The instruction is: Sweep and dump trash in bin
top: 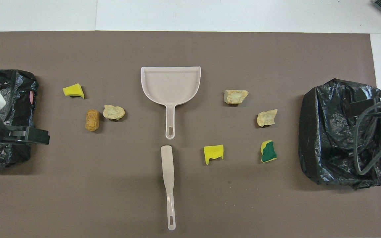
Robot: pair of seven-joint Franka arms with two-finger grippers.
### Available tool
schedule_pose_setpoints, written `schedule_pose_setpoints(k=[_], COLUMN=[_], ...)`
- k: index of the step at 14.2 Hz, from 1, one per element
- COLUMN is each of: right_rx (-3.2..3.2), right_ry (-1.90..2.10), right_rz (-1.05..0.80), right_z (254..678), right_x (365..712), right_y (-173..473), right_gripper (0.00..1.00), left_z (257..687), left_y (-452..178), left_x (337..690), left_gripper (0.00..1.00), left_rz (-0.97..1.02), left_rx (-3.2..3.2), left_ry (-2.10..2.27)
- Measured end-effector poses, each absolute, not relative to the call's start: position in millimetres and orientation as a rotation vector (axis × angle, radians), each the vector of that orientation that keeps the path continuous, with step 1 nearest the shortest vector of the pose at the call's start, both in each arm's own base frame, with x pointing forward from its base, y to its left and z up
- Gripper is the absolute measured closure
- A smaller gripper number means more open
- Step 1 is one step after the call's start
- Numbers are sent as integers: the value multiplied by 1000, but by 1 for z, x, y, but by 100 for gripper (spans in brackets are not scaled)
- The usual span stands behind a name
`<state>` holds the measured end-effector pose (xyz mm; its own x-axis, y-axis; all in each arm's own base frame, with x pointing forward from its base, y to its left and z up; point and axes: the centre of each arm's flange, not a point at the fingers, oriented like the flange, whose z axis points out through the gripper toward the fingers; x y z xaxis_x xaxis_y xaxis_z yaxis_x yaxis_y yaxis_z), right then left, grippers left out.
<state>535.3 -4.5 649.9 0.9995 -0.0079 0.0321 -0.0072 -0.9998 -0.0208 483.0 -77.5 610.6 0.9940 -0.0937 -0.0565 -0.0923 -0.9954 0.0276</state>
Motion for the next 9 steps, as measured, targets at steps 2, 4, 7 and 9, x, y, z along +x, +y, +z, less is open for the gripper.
schedule_pose_setpoints(k=[2,4,7,9], right_rx=[-3120,-3120,-3120,-3120], right_ry=[12,12,12,12], right_rz=[-50,-50,-50,-46], right_z=[650,650,650,650], right_x=[535,535,535,535], right_y=[-4,-4,-5,-4], right_gripper=[0,0,0,0], left_z=[589,567,539,522], left_y=[-110,-154,-214,-255], left_x=[475,467,442,418], left_gripper=[0,0,0,0], left_rz=[-94,-68,-67,-61], left_rx=[3114,3117,3117,3117], left_ry=[-139,-121,-147,-144])
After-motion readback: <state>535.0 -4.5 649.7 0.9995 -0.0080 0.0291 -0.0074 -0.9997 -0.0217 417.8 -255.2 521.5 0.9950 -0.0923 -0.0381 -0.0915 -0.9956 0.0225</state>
